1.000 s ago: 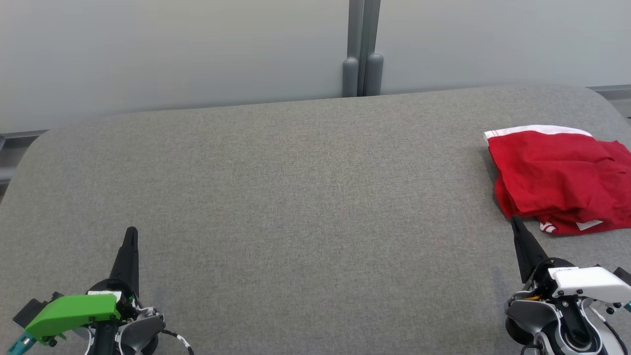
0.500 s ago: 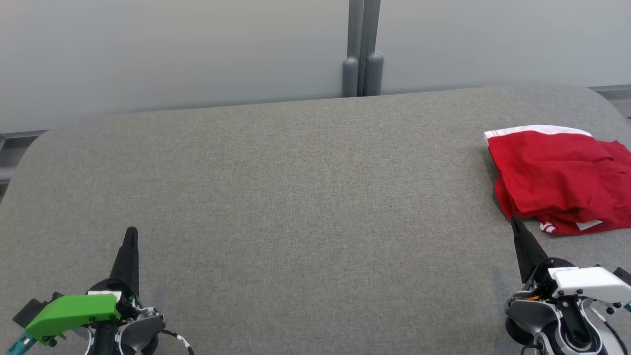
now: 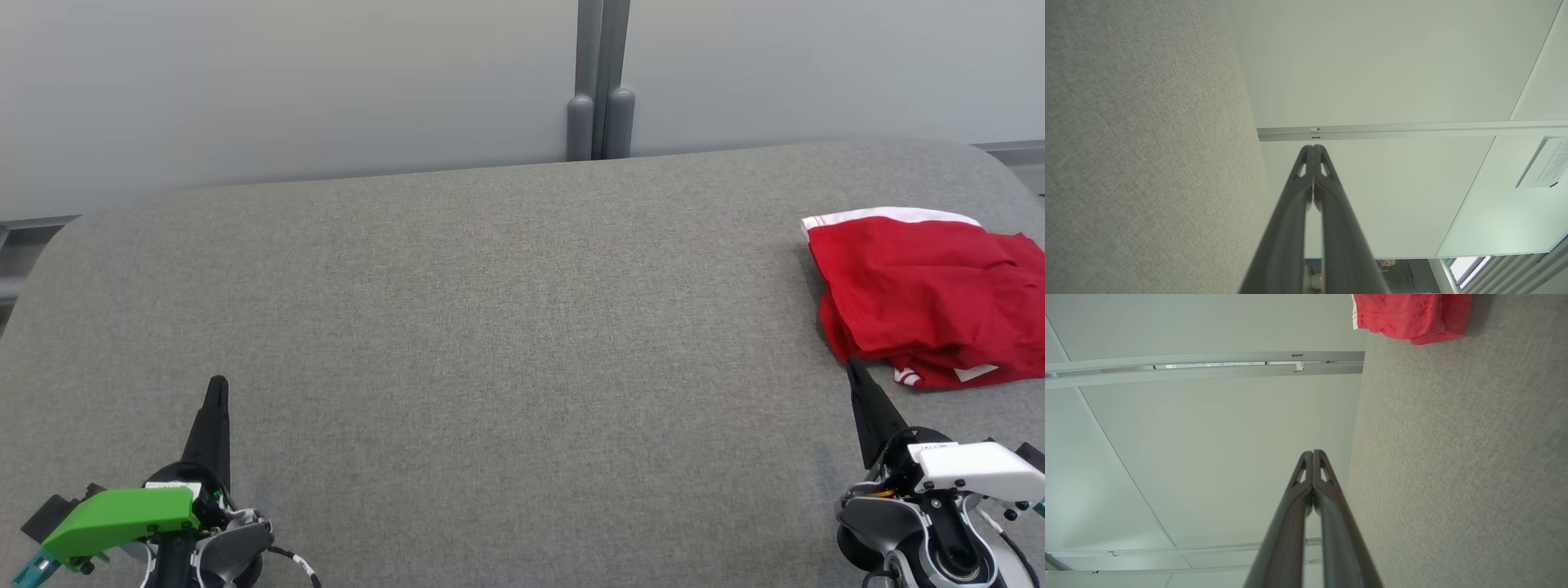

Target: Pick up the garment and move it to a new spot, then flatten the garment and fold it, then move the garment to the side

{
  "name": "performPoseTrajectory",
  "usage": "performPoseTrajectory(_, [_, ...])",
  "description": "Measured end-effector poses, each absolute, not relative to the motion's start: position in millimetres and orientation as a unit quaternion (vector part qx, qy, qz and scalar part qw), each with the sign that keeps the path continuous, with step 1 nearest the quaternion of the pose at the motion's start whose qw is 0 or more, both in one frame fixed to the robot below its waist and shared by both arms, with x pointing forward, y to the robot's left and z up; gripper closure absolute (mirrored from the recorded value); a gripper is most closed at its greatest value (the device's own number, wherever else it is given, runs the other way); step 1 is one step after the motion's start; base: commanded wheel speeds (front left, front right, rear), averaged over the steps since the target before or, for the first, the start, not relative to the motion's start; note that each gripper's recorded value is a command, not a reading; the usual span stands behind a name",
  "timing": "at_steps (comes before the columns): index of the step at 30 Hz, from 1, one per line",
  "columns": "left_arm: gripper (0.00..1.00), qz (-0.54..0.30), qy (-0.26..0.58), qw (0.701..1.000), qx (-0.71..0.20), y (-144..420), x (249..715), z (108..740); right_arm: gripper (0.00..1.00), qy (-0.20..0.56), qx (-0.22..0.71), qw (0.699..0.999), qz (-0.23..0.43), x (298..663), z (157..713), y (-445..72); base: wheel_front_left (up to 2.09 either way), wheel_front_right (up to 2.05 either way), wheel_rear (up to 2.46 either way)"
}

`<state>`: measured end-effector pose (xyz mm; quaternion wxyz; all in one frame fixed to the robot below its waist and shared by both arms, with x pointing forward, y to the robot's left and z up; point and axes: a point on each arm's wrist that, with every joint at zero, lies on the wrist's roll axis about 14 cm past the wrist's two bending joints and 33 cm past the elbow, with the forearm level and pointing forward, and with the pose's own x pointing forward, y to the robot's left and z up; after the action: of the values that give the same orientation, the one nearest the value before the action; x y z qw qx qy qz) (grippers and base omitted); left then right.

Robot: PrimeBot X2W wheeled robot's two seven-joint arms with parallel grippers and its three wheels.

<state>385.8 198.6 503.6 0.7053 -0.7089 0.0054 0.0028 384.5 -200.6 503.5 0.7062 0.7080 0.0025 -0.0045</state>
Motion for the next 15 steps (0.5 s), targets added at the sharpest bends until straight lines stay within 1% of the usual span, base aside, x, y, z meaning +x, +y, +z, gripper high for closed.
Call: performPoseTrajectory(15, [1.0,0.003,0.005,0.705,-0.709,198.6,385.8,503.6,1.0,0.003,0.708,0.706,-0.004,384.5,503.5,-200.5,0.0,0.0,0.0])
